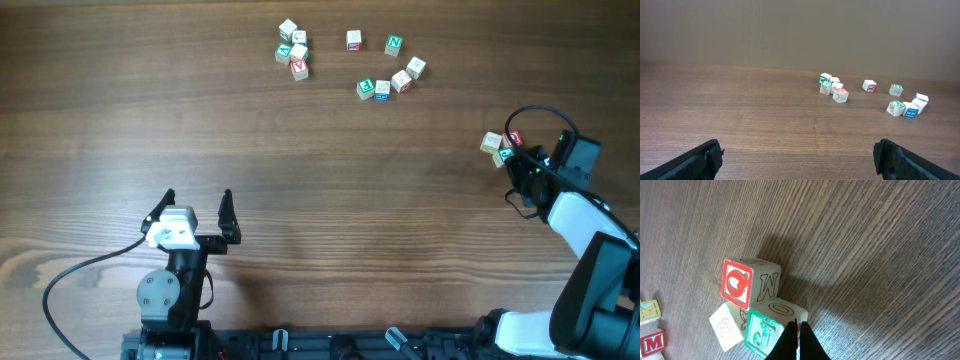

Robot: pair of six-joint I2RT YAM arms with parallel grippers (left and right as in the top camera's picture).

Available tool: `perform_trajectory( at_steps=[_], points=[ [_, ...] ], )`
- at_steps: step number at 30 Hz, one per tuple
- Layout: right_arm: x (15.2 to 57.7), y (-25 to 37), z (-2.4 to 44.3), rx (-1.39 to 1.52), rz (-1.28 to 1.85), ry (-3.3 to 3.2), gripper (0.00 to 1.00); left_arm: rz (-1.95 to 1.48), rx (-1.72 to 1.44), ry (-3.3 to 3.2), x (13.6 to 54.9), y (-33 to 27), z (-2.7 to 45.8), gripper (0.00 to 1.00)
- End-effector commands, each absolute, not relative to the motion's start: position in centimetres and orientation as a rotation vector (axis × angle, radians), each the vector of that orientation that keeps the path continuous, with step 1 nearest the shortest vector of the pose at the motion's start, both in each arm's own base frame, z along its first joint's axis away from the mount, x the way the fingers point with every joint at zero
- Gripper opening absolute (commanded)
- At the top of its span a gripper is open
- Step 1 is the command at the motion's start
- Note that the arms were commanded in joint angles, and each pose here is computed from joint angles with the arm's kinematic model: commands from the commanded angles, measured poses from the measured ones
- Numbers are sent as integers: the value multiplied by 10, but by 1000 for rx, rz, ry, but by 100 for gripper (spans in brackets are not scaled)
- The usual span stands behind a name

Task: Form a circle

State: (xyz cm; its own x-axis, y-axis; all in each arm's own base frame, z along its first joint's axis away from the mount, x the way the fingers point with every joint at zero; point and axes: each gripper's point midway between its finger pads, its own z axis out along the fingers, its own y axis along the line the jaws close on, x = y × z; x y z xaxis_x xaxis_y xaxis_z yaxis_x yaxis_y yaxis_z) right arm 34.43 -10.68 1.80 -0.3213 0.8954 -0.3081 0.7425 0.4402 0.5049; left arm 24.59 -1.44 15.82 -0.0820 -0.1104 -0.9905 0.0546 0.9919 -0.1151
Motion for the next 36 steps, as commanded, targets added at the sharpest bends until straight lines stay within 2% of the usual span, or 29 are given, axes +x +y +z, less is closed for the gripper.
perform_trajectory(
  at_steps=[1, 8, 14, 18, 24, 29, 34, 36],
  points=[
    [342, -104, 12, 1387, 375, 2158, 5, -158, -32, 1647, 246, -18, 157, 100],
    [331, -100, 16, 1429, 373, 2177, 5, -158, -32, 1647, 246, -18, 157, 100],
    [300, -106, 32, 1489, 234, 2192, 5, -158, -32, 1647, 246, -18, 157, 100],
    [298, -122, 57, 1510, 161, 2069, 5, -158, -32, 1647, 246, -18, 157, 100],
    [293, -146, 65, 1547, 67, 1982, 4, -158, -32, 1647, 246, -18, 157, 100],
    [322, -156, 80, 1454, 111, 1888, 4, -158, -32, 1647, 246, -18, 157, 100],
    [358, -157, 69, 1376, 167, 1848, 5, -158, -32, 1647, 246, -18, 157, 100],
    [360, -158, 64, 1378, 166, 1859, 5, -158, -32, 1647, 246, -18, 157, 100]
  ],
)
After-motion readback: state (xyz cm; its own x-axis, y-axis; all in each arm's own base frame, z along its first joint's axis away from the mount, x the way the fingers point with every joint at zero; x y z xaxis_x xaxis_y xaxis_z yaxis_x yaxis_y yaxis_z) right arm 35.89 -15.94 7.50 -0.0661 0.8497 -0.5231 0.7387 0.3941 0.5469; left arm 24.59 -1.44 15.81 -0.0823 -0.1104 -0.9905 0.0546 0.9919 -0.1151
